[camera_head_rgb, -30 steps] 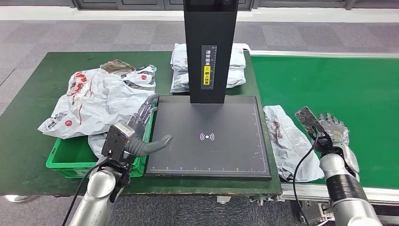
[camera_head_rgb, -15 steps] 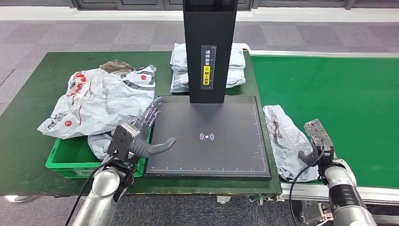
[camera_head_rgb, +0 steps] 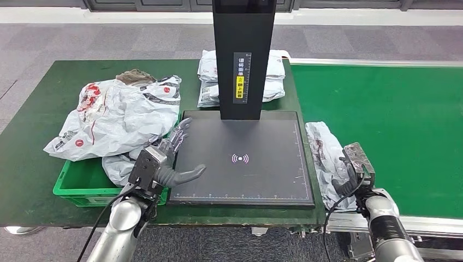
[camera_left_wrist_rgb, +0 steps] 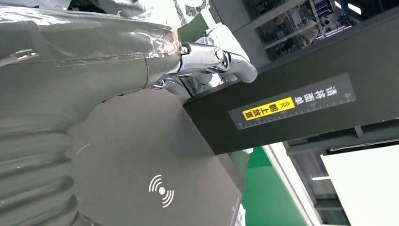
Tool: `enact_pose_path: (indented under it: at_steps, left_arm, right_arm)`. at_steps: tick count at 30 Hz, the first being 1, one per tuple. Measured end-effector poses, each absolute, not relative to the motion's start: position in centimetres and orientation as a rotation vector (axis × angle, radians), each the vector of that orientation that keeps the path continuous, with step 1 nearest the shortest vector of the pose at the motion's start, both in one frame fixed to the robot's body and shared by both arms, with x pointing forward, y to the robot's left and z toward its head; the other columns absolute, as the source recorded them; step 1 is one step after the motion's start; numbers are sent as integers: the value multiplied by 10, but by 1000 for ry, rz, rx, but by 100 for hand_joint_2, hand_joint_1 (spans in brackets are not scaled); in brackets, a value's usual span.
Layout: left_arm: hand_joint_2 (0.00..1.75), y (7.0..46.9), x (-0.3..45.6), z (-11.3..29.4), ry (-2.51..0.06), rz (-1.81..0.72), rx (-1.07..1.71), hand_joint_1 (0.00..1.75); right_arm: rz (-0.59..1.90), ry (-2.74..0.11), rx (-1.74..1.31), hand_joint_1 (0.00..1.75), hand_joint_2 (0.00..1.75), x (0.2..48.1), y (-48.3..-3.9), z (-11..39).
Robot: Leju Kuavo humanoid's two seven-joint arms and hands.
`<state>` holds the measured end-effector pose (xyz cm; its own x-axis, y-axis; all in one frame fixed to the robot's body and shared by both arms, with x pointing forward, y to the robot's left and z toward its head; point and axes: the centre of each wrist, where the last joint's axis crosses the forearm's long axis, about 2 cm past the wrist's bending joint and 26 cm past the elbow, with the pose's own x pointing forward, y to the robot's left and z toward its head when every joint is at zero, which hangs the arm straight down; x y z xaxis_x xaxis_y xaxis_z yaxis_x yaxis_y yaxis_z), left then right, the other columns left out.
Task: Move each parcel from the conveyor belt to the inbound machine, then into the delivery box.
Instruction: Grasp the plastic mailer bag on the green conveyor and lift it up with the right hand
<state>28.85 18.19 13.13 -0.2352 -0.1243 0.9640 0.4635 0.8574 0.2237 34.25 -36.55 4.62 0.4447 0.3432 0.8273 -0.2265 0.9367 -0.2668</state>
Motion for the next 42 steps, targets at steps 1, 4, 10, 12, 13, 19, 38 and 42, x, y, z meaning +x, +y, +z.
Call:
enact_pose_path:
  at_steps: [1, 4, 10, 12, 13, 19, 38, 42]
  left_arm:
    - [175, 181, 288, 130, -1726, -563, -264, 0]
    - [175, 179, 286, 128, -1718, -574, -269, 0]
    - [175, 175, 288, 123, -1701, -614, -290, 0]
    - [175, 173, 289, 122, -1696, -631, -302, 0]
    - [175, 171, 290, 122, -1693, -638, -308, 0]
    - [175, 166, 291, 118, -1675, -663, -325, 0]
    - [175, 163, 289, 114, -1654, -673, -341, 0]
    - [175, 164, 287, 111, -1647, -672, -337, 0]
  right_arm:
    - [361, -1049, -119, 0, 175, 343, -363, 46]
    - [386, -1037, -100, 0, 175, 343, -356, 44]
    - [576, -966, 9, 0, 175, 339, -331, 35]
    - [641, -947, 25, 87, 175, 338, -322, 34]
    - [668, -939, 29, 131, 175, 339, -319, 34]
    - [773, -922, 39, 175, 175, 344, -308, 37]
    - [747, -945, 77, 175, 175, 348, -310, 40]
    - [681, -964, 135, 175, 175, 344, -314, 37]
